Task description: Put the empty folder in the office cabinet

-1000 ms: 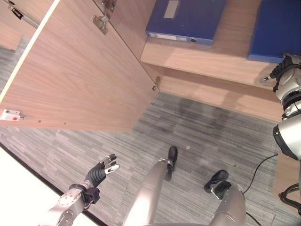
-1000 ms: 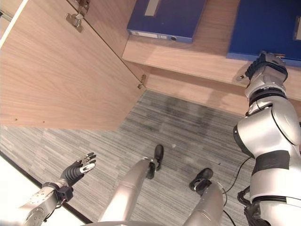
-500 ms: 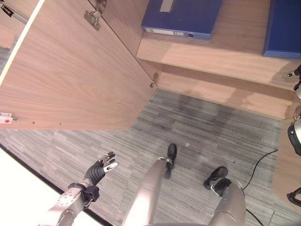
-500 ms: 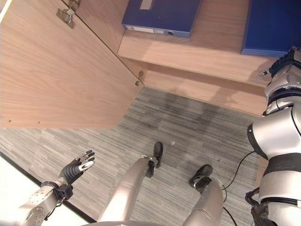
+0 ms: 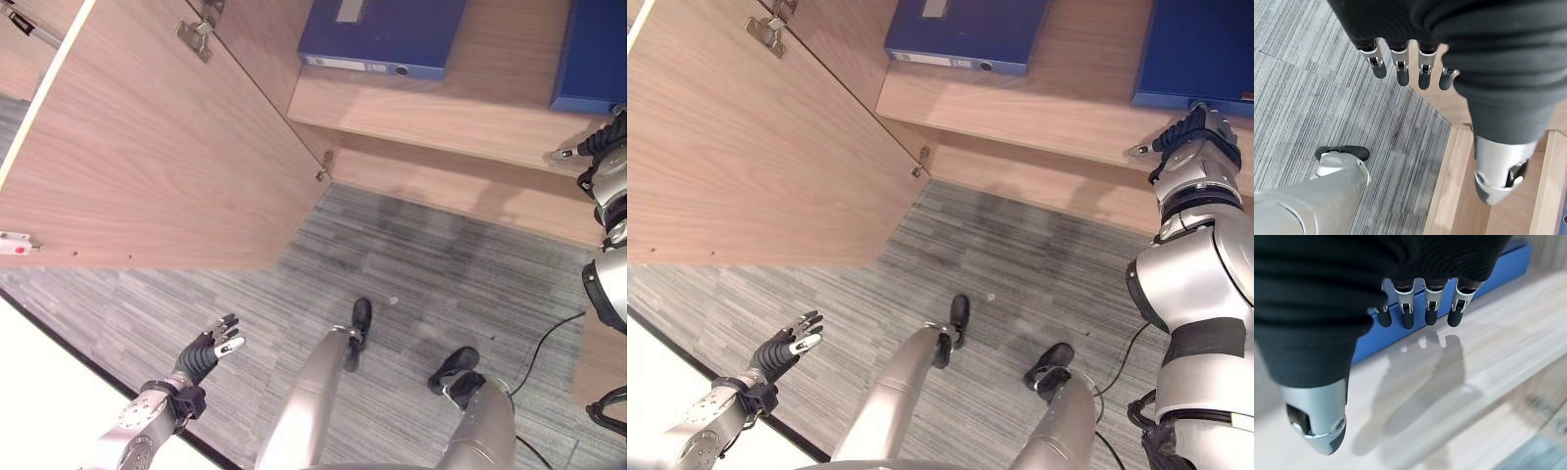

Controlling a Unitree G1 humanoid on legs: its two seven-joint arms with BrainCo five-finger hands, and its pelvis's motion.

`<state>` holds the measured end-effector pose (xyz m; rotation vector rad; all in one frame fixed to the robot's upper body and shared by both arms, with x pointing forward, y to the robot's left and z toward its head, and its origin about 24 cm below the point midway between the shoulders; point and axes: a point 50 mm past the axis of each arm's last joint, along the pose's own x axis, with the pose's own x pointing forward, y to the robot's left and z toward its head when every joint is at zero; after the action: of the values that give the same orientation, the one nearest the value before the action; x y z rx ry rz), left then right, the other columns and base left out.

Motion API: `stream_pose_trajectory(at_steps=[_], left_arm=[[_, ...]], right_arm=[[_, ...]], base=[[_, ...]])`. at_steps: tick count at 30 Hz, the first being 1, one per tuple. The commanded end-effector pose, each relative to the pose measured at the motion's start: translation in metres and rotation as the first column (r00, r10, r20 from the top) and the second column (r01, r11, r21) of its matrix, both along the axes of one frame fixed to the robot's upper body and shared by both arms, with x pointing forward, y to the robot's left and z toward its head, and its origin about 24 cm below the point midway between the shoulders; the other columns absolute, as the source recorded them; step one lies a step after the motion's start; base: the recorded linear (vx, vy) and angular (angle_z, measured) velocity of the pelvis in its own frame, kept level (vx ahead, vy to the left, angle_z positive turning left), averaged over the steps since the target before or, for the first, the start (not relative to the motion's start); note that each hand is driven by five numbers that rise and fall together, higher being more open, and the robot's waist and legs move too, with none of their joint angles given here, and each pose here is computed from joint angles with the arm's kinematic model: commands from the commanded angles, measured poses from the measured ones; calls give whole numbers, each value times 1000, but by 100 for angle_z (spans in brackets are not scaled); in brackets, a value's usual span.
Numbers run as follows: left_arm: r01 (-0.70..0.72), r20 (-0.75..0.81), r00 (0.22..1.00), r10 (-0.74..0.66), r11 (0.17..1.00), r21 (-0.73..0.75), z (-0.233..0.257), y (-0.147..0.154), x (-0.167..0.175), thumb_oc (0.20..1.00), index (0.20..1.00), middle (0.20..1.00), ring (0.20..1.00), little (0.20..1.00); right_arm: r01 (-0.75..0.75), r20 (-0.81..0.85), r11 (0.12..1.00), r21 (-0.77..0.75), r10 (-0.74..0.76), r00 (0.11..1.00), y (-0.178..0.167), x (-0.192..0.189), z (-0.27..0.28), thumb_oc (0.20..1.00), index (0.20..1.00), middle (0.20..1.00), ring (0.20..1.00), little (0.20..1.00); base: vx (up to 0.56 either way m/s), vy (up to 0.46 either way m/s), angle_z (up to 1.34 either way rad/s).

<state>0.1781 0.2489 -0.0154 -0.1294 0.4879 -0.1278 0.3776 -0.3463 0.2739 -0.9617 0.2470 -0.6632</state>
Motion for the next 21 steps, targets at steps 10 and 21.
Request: stream_pose_trajectory(at_steps=[10,21], left_arm=[[-95,-41,994,99,990,105,0,31,-20,1000,1000,1000,1000,1000],[-90,-63,993,98,988,123,-2,35,-25,1000,1000,1000,1000,1000]], right_arm=[[-200,361,980,3,185,914,65,15,89,1000,1000,1000,1000,1000],[-119,337,992,-45,127,933,50,6,97,1000,1000,1000,1000,1000]], base=[[0,0,0],[0,0,0]])
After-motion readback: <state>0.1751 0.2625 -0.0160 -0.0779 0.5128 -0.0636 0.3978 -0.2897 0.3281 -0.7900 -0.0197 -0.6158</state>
